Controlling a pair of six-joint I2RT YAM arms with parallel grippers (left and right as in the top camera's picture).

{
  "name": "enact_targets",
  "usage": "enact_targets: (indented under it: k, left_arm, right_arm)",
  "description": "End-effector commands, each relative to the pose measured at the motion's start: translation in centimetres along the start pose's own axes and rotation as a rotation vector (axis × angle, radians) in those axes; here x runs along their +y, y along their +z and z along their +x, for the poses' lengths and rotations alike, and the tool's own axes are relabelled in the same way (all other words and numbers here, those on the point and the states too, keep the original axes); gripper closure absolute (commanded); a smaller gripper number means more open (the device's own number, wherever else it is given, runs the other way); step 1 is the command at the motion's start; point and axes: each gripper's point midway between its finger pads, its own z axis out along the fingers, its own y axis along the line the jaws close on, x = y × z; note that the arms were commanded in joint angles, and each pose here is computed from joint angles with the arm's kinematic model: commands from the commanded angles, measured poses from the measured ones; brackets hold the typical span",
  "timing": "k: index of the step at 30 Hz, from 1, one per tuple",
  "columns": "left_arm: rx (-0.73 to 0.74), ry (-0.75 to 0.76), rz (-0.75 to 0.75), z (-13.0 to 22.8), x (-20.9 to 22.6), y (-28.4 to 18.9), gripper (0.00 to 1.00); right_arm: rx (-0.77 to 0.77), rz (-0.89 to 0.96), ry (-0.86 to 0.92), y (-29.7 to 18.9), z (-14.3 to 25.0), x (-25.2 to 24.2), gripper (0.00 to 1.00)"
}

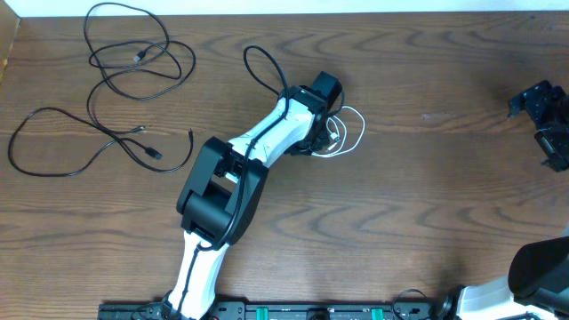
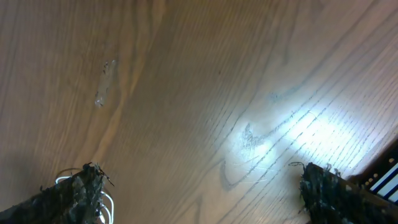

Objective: Untangle cables

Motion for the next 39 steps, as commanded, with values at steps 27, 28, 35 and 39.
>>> enact_targets:
  k: [27, 28, 35, 39]
  left_arm:
    - [-0.332, 0.068, 0.261, -3.4, -0.9, -19.1, 0.92]
    - [-0.326, 0.069, 0.255, -3.3, -0.8, -18.8, 0.92]
    - [-0.274, 0.078, 0.210, -2.1, 0.0, -16.7, 0.92]
    - [-0.267, 0.079, 0.204, -1.9, 0.1, -16.6, 0.92]
  right_arm:
    - [-0.003, 0.004, 0.010, 0.0, 0.0, -0.1, 0.01]
    - [-0.003, 0.004, 0.010, 0.0, 0.0, -0.1, 0.01]
    - [-0.003, 0.004, 0.010, 0.0, 0.0, -0.1, 0.01]
    - [-0.003, 0.004, 0.010, 0.0, 0.0, -0.1, 0.01]
